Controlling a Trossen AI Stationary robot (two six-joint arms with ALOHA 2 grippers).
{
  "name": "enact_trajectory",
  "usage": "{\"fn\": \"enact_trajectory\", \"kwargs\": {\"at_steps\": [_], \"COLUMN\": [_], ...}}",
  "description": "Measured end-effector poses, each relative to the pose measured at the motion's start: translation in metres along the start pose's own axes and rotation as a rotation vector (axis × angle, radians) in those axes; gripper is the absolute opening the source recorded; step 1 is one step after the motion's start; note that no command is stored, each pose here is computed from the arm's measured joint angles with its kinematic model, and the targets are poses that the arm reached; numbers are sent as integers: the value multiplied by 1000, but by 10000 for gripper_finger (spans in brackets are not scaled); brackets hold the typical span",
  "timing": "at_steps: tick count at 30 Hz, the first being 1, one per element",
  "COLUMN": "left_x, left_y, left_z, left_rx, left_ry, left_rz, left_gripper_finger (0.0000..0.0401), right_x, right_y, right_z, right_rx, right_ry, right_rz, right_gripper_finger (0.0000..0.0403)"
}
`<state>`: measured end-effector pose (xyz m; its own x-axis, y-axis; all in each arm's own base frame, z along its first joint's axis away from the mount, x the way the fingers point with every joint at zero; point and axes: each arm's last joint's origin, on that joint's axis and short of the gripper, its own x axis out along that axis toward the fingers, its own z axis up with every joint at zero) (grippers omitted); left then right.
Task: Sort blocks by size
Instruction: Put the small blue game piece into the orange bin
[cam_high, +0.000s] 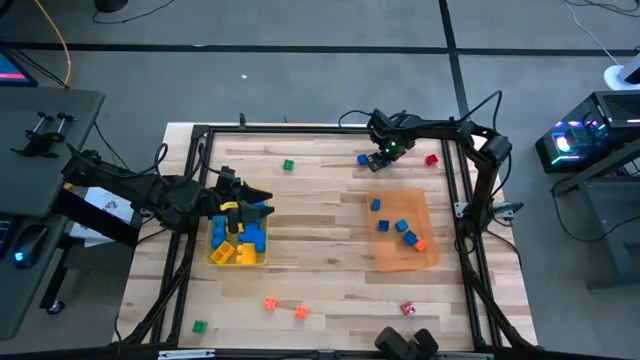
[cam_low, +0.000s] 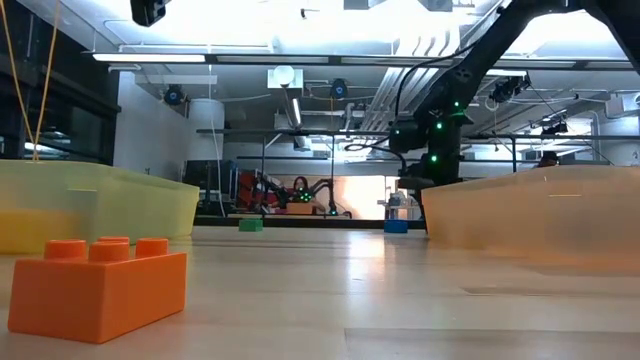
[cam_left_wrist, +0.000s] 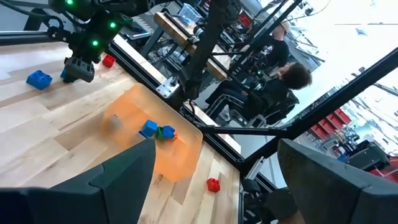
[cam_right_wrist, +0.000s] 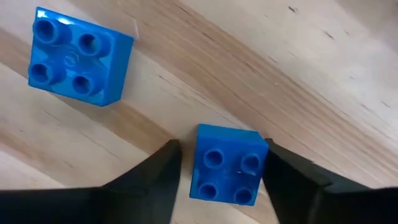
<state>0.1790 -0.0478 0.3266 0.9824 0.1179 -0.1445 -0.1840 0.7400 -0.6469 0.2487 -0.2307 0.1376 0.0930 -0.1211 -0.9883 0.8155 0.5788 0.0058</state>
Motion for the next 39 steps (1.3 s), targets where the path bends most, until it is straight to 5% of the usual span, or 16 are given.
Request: {"fn": "enact_trajectory", "kwargs": {"at_steps": [4,9,13,22,29,34,39], "left_x": [0,0,0,0,0,-1,-1], "left_y": [0,0,0,1,-3,-3,-1], "left_z": [0,0,0,0,-3,-7,-9], "left_rx": [3,3,3,61,114,146,149], "left_ry": [4,4,3,-17,103,180,217], "left_rz": [4,3,4,26,-107,-160,-163], "left_gripper_finger": [323,323,323,323,323,323,323], "right_x": [-1,-22,-68,-160,-141,-126,-133], "right_y": [0,-4,-6,56,110,126,143], "right_z": [-2,-12,-21,-109,-201,-236,-246], "right_rx": [-17,-122,-159,-114,94,222,230], "right_ry": [11,39,-52,-124,-2,17,-52], "right_rz": [-4,-36,-1,185,143,157,278], "right_gripper_finger": [132,136,136,136,136,139,228]}}
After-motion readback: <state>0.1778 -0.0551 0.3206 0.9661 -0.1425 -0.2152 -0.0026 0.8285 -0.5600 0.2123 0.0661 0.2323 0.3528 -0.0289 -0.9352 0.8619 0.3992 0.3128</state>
